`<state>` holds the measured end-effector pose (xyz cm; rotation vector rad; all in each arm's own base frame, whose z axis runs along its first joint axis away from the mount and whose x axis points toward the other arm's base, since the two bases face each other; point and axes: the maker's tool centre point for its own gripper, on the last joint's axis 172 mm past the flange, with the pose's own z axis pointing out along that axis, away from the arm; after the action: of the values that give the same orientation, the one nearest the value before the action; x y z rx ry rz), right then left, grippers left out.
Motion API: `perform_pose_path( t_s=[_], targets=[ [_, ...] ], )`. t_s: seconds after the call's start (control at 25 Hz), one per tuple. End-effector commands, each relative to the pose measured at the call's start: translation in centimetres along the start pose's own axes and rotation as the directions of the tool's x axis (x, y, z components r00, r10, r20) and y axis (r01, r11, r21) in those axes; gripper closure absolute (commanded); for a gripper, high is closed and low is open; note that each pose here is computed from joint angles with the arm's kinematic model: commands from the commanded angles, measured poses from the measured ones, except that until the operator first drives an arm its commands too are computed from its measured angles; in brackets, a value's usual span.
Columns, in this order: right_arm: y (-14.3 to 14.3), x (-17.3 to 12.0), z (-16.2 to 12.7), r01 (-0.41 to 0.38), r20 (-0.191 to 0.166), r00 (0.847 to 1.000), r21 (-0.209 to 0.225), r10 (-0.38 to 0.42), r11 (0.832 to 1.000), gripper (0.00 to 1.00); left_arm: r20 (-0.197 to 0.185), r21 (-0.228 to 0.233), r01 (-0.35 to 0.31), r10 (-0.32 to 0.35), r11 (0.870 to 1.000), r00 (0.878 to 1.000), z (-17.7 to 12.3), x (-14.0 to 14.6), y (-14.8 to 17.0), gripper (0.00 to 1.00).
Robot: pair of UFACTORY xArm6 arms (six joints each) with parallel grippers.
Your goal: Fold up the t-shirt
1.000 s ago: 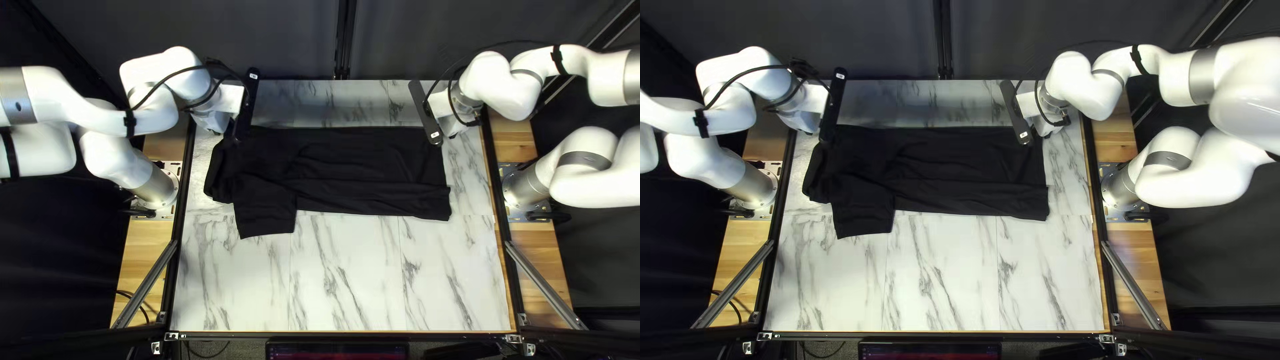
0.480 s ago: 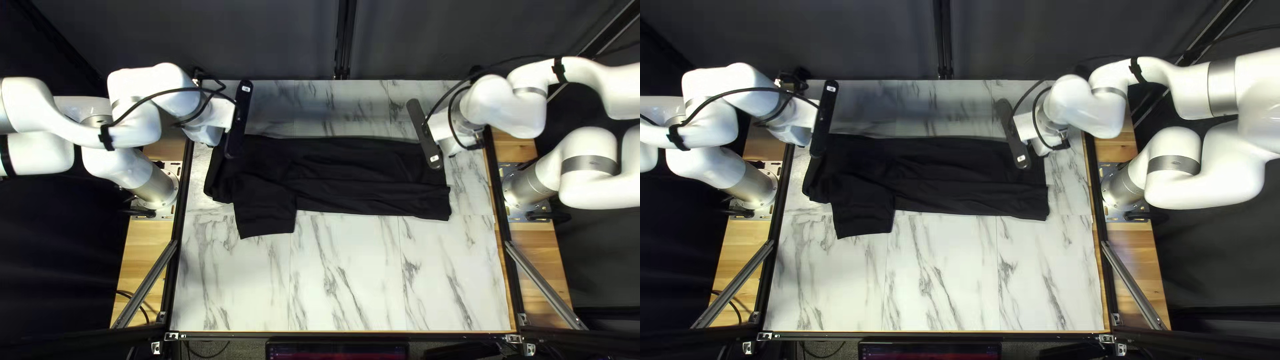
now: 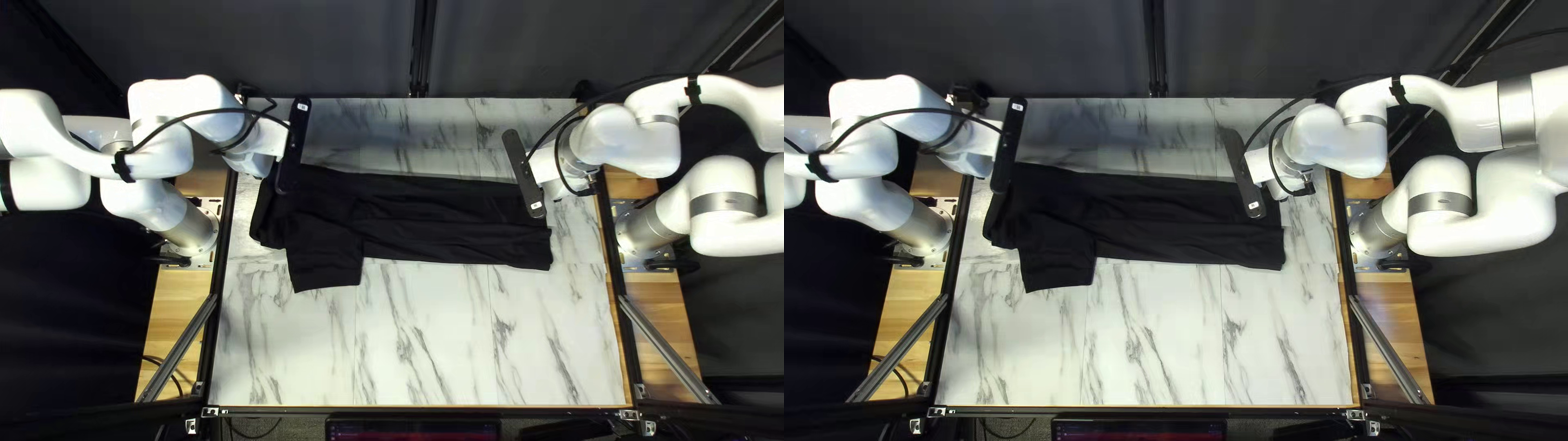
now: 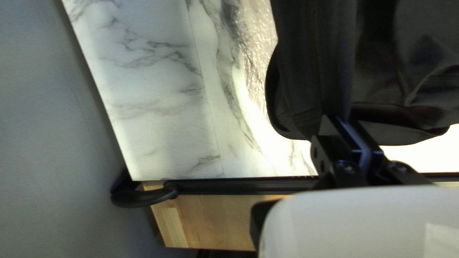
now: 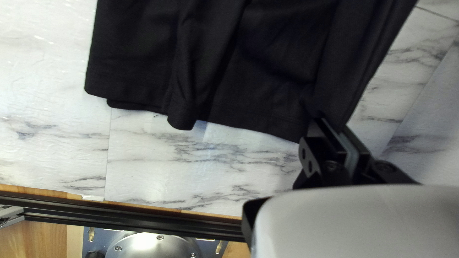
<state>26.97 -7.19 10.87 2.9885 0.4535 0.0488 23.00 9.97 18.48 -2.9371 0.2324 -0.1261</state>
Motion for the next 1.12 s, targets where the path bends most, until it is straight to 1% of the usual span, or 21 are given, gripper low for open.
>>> perform_pose_path(
  t_s=[0.04,0.2,0.36,0.48,0.52,0.6,0.72,0.84,1.0,1.12],
  targets=[
    [-0.1,0.1,0.0,-0.002,0.0,1.0,0.0,0.002,1.0,1.0,-0.002,0.014,-0.011,0.011,1.0,1.0,-1.4,0.8,0.2,1.0],
    [-0.5,0.2,-0.1,-0.004,-0.003,1.0,0.001,0.004,1.0,1.0,-0.003,0.023,-0.022,0.022,0.999,1.0,-2.3,1.6,1.0,0.99],
    [-0.7,0.3,0.1,-0.003,-0.007,1.0,0.002,0.003,1.0,1.0,-0.008,0.024,-0.024,0.024,0.999,1.0,-3.0,1.9,1.3,0.99],
    [-0.8,0.4,0.3,-0.001,-0.013,1.0,0.004,0.001,1.0,1.0,-0.024,0.008,-0.023,0.023,1.0,0.999,-3.4,2.1,1.3,1.0],
    [-0.8,0.4,0.3,0.0,-0.015,1.0,0.003,0.0,1.0,1.0,-0.04,-0.006,-0.022,0.021,1.0,0.999,-3.6,2.1,1.4,1.0],
    [-0.9,0.3,0.2,0.001,-0.018,1.0,0.003,-0.001,1.0,1.0,-0.06,-0.029,-0.018,0.016,0.999,0.998,-3.7,2.0,1.5,1.0],
    [-1.0,0.4,-0.1,0.002,-0.021,1.0,0.001,-0.002,1.0,1.0,-0.076,-0.052,-0.011,0.007,0.999,0.997,-4.3,2.2,1.6,1.0],
    [-1.1,0.4,-0.1,0.004,-0.023,1.0,-0.001,-0.004,1.0,1.0,-0.08,-0.061,-0.008,0.003,0.998,0.997,-4.8,2.6,1.0,0.98],
    [-1.3,0.6,0.2,0.008,-0.029,1.0,-0.001,-0.008,1.0,1.0,-0.082,-0.077,-0.003,-0.004,0.997,0.997,-4.9,2.9,-1.2,0.98],
    [-1.5,0.6,0.2,0.008,-0.03,1.0,0.0,-0.008,1.0,1.0,-0.087,-0.088,-0.004,-0.004,0.996,0.996,-5.1,3.3,-1.4,0.98]
  ],
)
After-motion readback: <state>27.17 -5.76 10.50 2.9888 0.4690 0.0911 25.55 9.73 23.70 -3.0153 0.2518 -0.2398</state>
